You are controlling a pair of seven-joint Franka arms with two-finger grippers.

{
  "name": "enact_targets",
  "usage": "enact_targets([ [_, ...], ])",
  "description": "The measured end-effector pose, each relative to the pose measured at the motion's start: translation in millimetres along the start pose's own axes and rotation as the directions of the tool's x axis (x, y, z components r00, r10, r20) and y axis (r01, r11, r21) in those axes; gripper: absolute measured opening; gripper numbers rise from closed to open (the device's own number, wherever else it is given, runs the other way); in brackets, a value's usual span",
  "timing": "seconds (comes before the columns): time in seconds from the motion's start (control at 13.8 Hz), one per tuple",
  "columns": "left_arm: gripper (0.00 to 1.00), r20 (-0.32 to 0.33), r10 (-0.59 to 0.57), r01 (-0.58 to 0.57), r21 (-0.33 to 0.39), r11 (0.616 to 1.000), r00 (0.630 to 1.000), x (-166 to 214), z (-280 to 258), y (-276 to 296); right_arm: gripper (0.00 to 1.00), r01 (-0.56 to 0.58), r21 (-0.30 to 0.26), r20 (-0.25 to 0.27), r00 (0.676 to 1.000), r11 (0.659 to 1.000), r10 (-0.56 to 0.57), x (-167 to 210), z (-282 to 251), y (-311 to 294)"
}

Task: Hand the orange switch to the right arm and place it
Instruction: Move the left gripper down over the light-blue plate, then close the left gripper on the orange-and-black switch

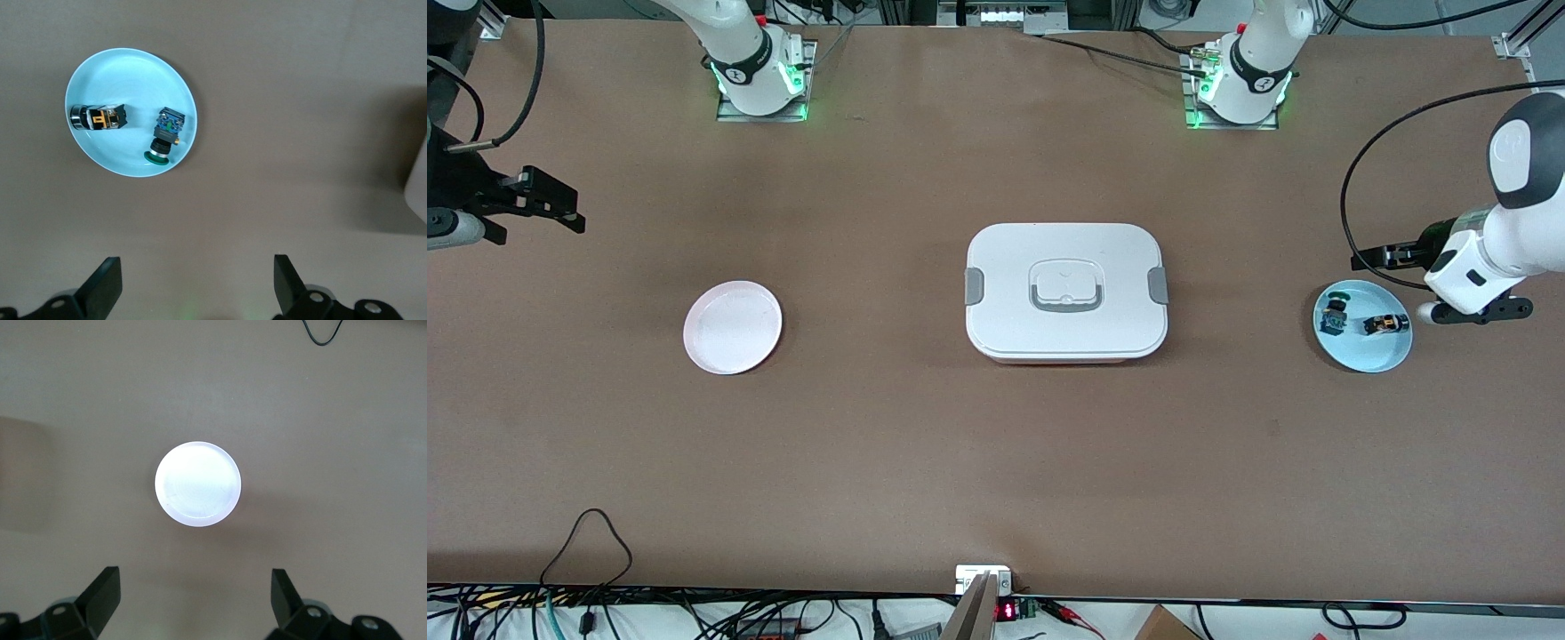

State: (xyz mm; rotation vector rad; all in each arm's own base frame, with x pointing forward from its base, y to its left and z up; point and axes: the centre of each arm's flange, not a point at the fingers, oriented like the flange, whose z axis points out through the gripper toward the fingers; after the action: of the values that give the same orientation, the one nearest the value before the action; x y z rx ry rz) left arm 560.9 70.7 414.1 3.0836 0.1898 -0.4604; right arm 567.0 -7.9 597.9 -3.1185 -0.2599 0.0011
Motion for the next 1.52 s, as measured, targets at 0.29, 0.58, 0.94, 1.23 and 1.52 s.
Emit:
enact_targets([
  [0.29, 1.0, -0.016, 0.017, -0.018, -0.015, 1.0, 1.0, 8.8, 19.9, -35.4, 1.0, 0.0, 0.0, 0.0, 1.0, 1.0, 0.0, 0.0, 0.0, 0.1],
  [0.58, 1.0, -0.067, -0.007, 0.006, -0.017, 1.0, 0.998, 31.8, 57.3, -65.8, 1.0, 0.001, 0.0, -0.001, 1.0, 1.0, -0.001, 0.1, -0.3, -0.2],
  [0.94, 1.0, -0.111, 0.058, -0.052, 0.065, 0.997, 0.992, 41.6, 90.4, -89.6, 1.0, 0.013, -0.001, -0.006, 1.0, 1.0, -0.013, 1.3, -2.8, -5.6],
  [1.23, 1.0, -0.113, 0.07, -0.063, 0.065, 0.996, 0.991, 43.5, 98.8, -93.9, 1.0, 0.013, -0.001, -0.006, 1.0, 1.0, -0.013, 1.3, -2.9, -5.8],
  [1.52, 1.0, -0.113, 0.11, -0.103, 0.063, 0.993, 0.988, 51.4, 128.1, -110.9, 1.0, 0.015, -0.001, -0.006, 1.0, 1.0, -0.015, 1.5, -3.0, -6.5],
])
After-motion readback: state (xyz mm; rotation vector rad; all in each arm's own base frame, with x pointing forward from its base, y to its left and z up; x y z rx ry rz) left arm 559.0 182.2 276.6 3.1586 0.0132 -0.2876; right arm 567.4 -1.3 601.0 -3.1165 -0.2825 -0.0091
